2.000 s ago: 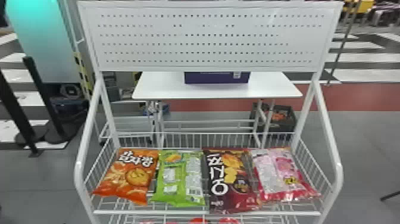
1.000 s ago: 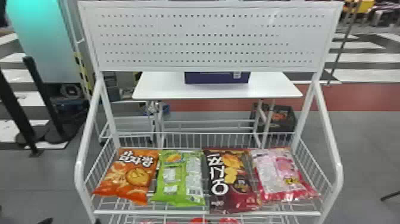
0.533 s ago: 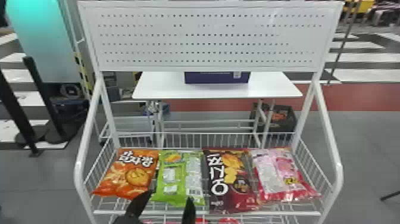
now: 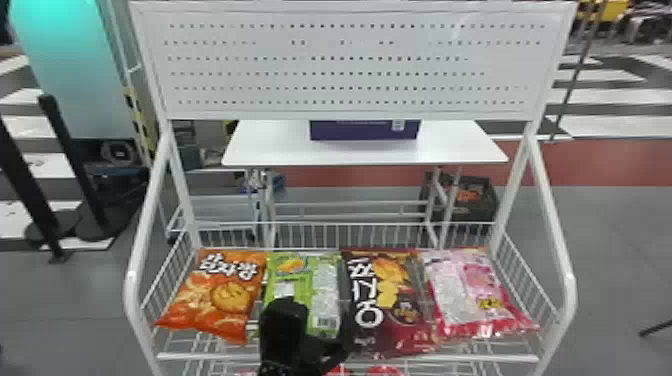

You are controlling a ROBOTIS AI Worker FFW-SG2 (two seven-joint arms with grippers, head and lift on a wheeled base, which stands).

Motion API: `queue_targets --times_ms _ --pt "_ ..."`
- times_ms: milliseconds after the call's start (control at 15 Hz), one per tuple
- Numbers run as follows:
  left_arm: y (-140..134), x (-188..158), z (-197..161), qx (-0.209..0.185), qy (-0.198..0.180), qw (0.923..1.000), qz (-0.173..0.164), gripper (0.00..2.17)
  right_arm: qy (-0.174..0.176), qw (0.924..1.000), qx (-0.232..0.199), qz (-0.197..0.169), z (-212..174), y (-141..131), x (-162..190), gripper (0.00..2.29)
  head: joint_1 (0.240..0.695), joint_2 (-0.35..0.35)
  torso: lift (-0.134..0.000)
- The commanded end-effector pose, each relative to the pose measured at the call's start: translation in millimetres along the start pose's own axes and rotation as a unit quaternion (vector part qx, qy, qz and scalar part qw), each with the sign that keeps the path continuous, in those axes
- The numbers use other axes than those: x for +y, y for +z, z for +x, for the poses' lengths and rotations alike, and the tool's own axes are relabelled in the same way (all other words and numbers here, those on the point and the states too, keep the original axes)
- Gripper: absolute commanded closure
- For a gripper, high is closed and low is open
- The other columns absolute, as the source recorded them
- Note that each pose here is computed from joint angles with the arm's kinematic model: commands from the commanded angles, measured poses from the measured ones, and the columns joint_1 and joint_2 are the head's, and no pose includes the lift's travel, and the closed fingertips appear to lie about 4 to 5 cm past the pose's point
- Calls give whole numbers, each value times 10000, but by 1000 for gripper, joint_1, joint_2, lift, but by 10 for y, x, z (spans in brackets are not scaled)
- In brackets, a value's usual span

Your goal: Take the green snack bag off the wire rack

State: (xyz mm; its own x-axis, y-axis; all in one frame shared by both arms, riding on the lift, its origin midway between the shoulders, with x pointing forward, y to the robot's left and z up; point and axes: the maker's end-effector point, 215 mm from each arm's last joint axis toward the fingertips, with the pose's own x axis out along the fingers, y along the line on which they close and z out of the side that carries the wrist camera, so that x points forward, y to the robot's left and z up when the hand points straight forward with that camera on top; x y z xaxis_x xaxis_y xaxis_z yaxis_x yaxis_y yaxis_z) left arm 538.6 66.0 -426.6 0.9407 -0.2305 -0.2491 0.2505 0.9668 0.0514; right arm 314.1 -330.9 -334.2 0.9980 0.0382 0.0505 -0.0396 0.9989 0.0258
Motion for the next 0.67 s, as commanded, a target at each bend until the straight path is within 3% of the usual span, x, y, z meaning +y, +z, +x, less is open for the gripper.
queue_targets --times_ms 0,200,333,467,600 --pt "-116 144 92 144 118 9998 49 39 -6 10000 5 -2 8 -8 -12 174 499 0 0" --pt "-154 211 90 197 158 9997 61 218 -30 10000 8 -2 24 -23 -44 174 499 0 0" --pt "-323 246 70 452 173 9987 143 694 -30 10000 23 -1 24 -33 -44 174 499 0 0" --pt "-324 254 62 451 191 9987 136 1089 -39 10000 -12 -7 32 -6 -57 174 499 0 0" --pt "-269 258 54 385 213 9990 125 1096 -44 10000 -6 -13 27 -8 -64 174 499 0 0"
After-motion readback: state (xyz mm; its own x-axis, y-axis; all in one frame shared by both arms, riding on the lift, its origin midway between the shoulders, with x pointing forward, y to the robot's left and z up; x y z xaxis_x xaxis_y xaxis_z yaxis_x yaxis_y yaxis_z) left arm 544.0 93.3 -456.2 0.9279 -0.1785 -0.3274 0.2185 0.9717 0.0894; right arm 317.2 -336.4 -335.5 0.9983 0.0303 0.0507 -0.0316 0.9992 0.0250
